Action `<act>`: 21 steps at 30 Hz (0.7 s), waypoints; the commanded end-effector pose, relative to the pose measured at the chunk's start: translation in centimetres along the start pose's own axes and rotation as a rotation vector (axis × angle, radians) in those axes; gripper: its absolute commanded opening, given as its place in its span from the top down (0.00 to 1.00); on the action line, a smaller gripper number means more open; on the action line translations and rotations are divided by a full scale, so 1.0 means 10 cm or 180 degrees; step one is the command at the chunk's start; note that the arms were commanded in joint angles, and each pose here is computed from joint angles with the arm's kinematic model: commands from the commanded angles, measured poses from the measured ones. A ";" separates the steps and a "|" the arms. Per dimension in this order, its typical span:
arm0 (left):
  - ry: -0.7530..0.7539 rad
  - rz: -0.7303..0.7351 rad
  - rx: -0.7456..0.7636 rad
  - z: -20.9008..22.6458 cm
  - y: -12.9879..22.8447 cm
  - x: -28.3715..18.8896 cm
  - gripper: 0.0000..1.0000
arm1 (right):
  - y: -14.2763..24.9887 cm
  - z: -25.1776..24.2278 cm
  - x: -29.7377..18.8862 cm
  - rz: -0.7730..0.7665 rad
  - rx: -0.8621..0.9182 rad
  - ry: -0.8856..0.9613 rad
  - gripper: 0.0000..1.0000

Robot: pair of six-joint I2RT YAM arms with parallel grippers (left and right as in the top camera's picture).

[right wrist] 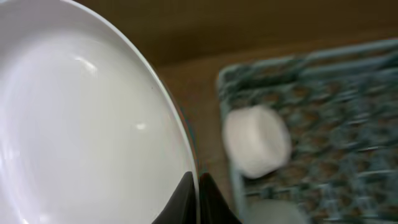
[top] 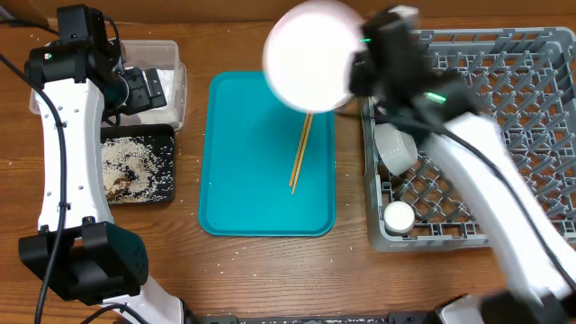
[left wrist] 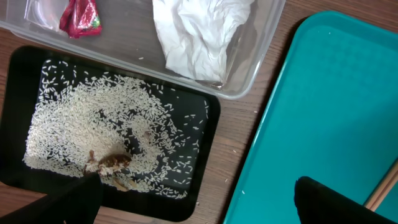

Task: Sort waste into correct bins and load items into the dishwasher
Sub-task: 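Carry the white plate to the dish rack and stand it upright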

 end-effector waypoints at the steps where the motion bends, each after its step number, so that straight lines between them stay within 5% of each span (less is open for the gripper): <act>1: -0.0014 -0.0014 0.0076 0.00 0.00 -0.01 0.00 | -0.07 -0.37 -0.15 -0.0265 -0.0482 0.1246 0.96; 6: -0.0013 -0.0013 0.0078 0.00 0.00 -0.01 0.00 | 0.01 -0.74 -0.11 0.0036 -0.1060 0.2454 0.96; 21: -0.0013 -0.0013 0.0078 0.00 0.00 -0.01 0.00 | 0.36 -1.23 0.91 0.0723 -0.1299 0.2843 0.96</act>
Point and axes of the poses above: each gripper's point midway between its finger pads, its own x axis out along the fingers, its own z axis along the line the jaws close on, y = z × x, the point moved 10 cm from there along -x, back along the fingers, and after that the axes turned 6 degrees about -x, right-handed, at the moved point
